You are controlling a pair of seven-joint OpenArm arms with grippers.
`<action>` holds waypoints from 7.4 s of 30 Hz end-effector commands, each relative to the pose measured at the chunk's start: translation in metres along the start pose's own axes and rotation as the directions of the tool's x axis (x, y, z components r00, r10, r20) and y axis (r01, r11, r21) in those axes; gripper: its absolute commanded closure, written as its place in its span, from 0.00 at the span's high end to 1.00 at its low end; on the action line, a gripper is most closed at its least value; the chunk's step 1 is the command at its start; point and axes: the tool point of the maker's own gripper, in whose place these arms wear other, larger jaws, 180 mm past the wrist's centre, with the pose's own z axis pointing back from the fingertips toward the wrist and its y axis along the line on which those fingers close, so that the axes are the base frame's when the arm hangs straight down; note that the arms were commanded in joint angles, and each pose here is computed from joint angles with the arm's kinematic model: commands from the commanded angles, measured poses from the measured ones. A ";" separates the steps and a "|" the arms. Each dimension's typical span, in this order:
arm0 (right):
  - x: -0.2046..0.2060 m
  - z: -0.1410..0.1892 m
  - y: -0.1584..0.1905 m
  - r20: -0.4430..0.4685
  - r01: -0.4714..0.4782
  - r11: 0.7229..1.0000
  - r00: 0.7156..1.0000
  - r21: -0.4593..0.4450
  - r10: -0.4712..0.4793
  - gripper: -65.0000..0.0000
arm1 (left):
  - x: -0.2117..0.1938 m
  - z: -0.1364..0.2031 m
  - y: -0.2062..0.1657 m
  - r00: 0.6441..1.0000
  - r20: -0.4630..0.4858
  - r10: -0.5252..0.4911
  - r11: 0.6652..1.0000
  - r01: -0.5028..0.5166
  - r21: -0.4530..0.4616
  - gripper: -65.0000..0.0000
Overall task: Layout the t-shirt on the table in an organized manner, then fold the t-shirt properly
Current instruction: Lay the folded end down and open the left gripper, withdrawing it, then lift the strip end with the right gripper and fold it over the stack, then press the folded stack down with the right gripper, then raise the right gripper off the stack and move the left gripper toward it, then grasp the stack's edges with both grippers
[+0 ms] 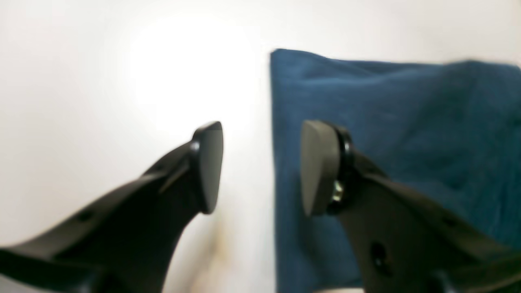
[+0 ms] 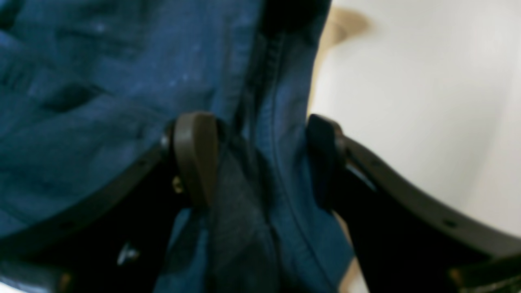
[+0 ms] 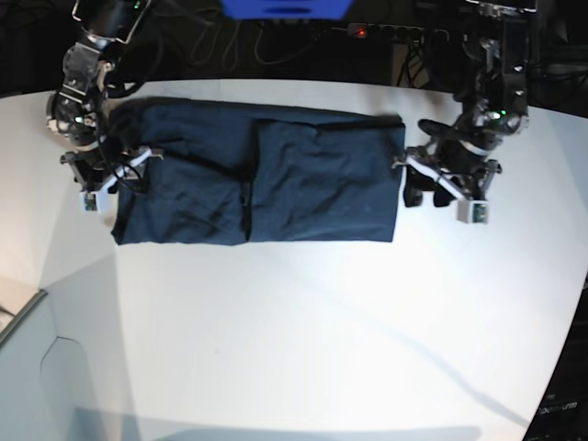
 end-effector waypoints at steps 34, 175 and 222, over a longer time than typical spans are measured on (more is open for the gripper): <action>0.083 0.057 0.062 0.205 -0.201 0.980 0.959 -0.004 0.197 0.00 | -0.009 -0.012 0.041 0.996 -0.010 0.094 0.992 -0.093 0.084 0.46; 0.026 0.101 0.360 0.429 -0.575 0.568 0.818 0.589 0.384 0.48 | 0.047 0.067 0.062 0.980 0.122 0.158 0.979 -0.172 0.111 0.66; 0.079 0.072 0.250 0.404 -0.507 0.783 0.842 0.361 0.358 0.48 | -0.033 0.025 -0.028 0.972 -0.179 0.151 0.987 -0.158 -0.028 0.66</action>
